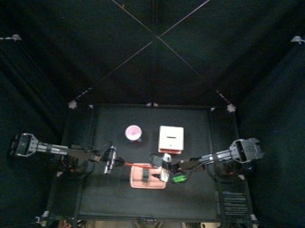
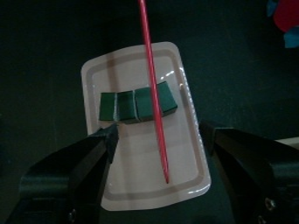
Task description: Grab knife with both hands
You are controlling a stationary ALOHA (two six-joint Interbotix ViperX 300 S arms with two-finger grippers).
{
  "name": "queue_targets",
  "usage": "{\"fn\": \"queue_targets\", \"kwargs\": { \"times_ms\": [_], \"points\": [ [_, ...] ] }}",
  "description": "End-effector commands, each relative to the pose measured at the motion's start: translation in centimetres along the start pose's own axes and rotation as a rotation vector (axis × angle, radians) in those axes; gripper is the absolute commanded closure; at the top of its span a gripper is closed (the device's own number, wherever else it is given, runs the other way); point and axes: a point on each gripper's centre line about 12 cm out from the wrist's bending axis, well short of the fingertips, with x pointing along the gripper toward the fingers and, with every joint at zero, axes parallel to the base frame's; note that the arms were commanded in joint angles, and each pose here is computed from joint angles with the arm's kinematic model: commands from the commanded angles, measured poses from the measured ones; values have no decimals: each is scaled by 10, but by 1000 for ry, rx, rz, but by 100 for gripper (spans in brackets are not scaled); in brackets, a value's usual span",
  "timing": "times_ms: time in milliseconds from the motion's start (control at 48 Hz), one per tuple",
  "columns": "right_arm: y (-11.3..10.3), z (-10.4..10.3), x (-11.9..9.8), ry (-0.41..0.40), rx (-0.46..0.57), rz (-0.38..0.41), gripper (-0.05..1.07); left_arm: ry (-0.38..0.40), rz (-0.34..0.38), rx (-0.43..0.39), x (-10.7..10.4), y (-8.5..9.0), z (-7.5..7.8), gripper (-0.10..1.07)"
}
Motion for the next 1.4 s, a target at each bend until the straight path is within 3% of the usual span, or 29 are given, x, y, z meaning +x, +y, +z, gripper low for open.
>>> {"fn": "queue_targets", "kwargs": {
  "times_ms": [0, 333, 792, 917, 1188, 1375],
  "points": [
    [3, 14, -7, -43, 4, 14, 1, -11, -7, 1, 3, -1, 4, 71],
    [3, 14, -9, -45, 5, 15, 1, 15, -14, -3, 11, 0, 0, 71],
    [5, 16, -8, -53, -11, 18, 3, -4, -22, -6, 13, -1, 3, 71],
    [4, 15, -8, -52, -13, 18, 13, -3, -22, -6, 13, 0, 3, 71],
    [2, 13, -7, -42, -10, 9, 47, -6, -21, -6, 13, 0, 4, 71],
    [1, 13, -8, -40, -16, 1, 59, -7, -18, -8, 13, 1, 4, 71]
  ]
}}
